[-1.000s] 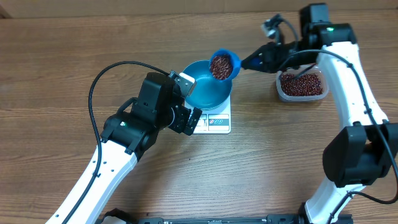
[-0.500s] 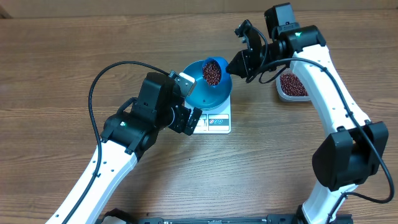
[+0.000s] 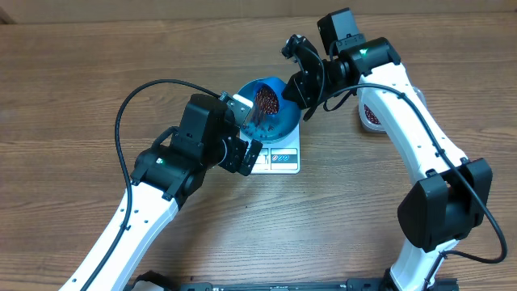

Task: Scoop item into bowl and weigh 150g on scale
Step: 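Tip the scoop with the right gripper to pour beans into bowl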

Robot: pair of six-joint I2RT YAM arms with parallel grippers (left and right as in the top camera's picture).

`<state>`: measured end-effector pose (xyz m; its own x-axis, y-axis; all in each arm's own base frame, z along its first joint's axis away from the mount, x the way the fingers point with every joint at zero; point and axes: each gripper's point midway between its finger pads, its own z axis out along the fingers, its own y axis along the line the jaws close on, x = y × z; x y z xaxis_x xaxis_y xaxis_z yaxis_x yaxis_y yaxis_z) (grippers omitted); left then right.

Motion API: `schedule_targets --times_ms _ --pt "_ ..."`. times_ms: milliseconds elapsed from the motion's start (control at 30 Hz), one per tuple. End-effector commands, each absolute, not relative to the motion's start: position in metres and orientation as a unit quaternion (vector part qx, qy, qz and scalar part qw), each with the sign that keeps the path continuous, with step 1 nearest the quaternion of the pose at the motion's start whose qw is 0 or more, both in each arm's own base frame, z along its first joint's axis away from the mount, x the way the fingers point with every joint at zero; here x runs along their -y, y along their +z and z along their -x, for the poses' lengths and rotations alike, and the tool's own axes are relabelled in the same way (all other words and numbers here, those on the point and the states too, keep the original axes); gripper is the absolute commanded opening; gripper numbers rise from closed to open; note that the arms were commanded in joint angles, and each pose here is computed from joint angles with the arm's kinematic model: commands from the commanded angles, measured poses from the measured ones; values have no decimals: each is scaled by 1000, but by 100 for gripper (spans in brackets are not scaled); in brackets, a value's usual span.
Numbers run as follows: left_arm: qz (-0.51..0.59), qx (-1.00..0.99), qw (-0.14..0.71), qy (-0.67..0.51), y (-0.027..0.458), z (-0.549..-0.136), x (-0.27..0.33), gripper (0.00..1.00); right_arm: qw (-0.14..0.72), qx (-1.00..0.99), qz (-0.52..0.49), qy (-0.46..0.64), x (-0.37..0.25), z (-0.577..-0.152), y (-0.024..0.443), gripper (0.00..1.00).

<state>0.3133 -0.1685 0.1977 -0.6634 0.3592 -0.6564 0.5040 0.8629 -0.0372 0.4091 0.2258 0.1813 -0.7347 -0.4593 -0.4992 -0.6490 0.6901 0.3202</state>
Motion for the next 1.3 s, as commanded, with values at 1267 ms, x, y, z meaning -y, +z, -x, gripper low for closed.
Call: schedule_targets --times_ms 1267 --pt "-244 -904 337 -103 198 -315 166 100 273 -819 494 105 -223 -418 206 4"
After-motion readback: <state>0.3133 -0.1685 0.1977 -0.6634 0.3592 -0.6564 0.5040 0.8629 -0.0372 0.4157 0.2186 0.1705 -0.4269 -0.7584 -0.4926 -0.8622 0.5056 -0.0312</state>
